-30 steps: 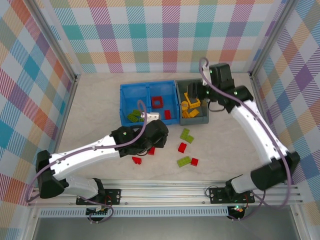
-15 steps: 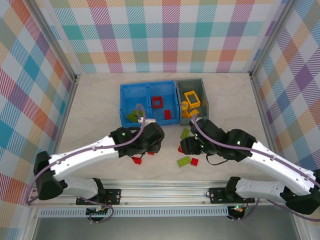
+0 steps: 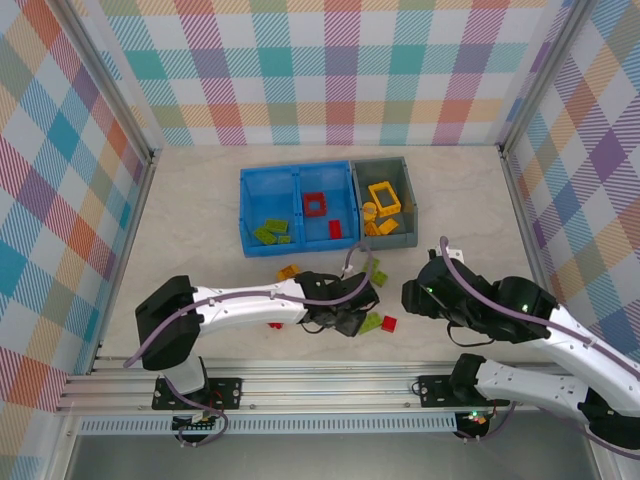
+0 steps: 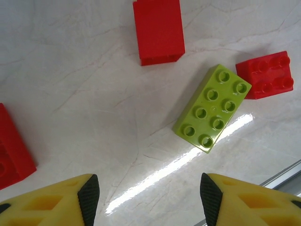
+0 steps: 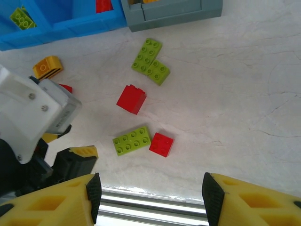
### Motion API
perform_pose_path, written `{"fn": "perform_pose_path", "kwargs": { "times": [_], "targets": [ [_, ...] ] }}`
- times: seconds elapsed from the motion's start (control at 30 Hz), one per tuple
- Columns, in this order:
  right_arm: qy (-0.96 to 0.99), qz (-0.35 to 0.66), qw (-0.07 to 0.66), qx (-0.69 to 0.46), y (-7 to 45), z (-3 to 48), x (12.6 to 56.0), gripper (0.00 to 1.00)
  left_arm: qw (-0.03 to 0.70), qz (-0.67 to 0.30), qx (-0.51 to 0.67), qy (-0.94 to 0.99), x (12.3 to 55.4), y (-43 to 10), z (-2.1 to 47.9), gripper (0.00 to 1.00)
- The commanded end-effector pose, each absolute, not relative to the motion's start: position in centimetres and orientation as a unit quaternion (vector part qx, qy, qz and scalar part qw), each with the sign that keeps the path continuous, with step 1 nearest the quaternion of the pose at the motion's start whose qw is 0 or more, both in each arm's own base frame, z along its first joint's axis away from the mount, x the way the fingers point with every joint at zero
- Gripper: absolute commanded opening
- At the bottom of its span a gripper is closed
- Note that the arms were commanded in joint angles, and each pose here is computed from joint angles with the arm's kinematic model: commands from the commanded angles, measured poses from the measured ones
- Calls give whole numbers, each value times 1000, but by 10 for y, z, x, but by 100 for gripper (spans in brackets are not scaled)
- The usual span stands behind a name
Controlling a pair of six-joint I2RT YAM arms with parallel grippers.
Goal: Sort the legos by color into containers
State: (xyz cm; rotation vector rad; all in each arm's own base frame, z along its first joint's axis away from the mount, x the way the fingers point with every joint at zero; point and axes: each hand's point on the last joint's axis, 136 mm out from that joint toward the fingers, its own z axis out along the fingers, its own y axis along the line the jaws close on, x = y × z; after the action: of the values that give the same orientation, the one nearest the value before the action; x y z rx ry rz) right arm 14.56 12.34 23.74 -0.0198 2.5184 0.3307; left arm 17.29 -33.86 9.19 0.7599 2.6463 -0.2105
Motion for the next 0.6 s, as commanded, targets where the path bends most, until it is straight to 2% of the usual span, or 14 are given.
{"fn": "perform_pose_path", "kwargs": {
  "times": [0.0,0.07,0.23,0.4,0.57],
  "targets": [
    [945,122,304,-4,123,239,148,62,221,-63,253,940,186,-330,118,65],
    [944,125,306,-6,126,239,149,63,224,-51,235,944,192,-322,121,66],
    [943,127,308,-15,131,239,152,65,241,-89,228,939,197,-333,140,67],
    [940,134,314,-8,126,243,150,66,204,-136,313,918,185,-372,126,67],
    [932,142,334,5,114,253,148,67,203,-100,322,919,201,-379,113,71]
  ]
}}
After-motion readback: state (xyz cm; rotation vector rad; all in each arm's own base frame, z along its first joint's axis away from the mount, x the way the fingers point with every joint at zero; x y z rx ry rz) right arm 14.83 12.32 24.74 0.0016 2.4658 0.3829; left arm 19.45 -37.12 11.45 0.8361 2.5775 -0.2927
